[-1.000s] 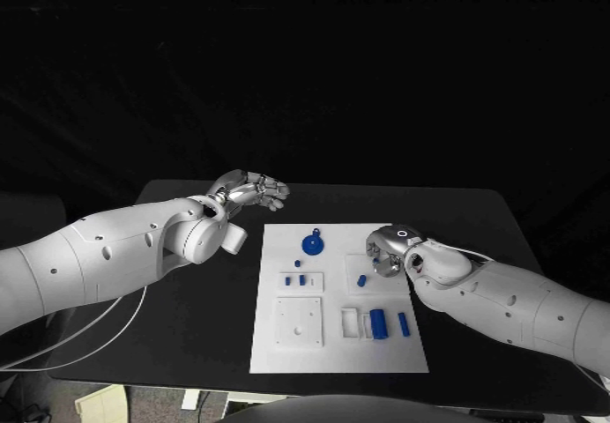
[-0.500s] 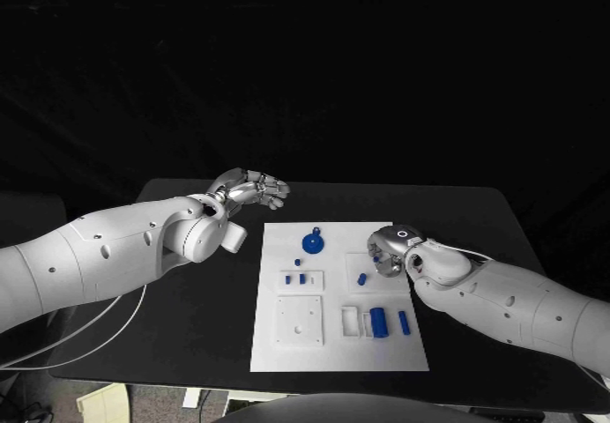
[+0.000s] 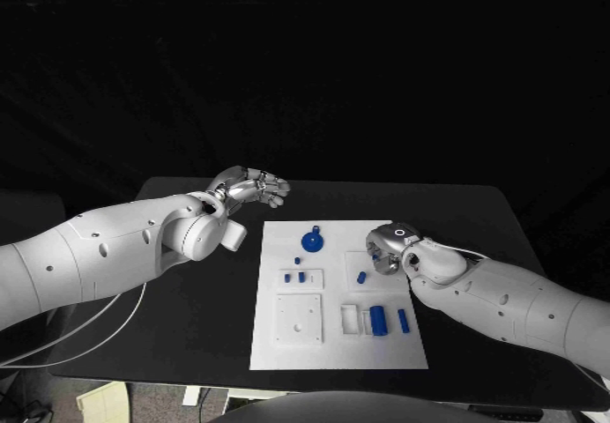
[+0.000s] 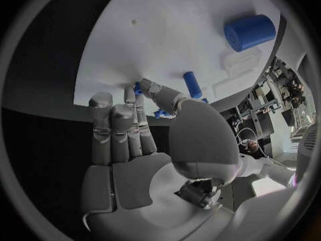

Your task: Assemble the parts on the task board

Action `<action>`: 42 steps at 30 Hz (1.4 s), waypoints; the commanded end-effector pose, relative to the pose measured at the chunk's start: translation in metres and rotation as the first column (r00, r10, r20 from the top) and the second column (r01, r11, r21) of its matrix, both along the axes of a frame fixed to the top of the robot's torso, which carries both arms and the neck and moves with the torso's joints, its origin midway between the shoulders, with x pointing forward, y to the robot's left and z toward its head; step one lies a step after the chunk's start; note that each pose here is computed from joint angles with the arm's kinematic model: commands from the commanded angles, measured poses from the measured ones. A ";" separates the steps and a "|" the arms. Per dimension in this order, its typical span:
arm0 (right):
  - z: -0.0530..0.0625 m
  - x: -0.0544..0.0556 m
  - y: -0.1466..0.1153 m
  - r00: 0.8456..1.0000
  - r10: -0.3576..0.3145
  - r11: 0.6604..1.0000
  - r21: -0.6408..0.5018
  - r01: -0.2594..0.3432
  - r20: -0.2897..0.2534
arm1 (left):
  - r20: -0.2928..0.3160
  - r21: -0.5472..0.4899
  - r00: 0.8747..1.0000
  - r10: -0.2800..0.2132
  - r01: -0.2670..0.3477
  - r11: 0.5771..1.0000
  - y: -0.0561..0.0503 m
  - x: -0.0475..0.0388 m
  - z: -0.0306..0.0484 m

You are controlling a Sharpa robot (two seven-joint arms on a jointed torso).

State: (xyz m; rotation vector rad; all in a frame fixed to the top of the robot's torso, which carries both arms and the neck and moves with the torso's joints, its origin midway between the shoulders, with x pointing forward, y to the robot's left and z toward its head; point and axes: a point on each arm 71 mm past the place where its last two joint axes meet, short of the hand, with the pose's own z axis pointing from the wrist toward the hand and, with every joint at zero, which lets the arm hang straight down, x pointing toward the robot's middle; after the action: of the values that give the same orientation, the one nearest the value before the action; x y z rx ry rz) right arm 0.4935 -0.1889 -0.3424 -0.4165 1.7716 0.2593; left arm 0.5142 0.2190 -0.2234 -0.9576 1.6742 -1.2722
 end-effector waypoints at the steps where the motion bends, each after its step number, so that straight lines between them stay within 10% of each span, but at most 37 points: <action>1: -0.011 -0.007 0.003 0.999 0.015 0.999 -0.030 -0.016 -0.032 | 0.005 -0.008 1.000 -0.016 0.016 1.000 -0.003 -0.0004 0.0024; 42: 0.003 -0.006 0.001 0.995 0.017 1.000 -0.002 -0.017 0.097 | 0.017 -0.001 1.000 0.002 -0.002 1.000 0.002 0.0015 0.0040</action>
State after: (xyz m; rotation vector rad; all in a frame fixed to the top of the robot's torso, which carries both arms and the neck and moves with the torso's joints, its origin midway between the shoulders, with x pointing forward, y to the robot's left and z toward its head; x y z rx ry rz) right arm 0.4865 -0.1892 -0.3434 -0.4293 1.7003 0.2433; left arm 0.5152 0.2214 -0.2213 -0.9560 1.6689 -1.2677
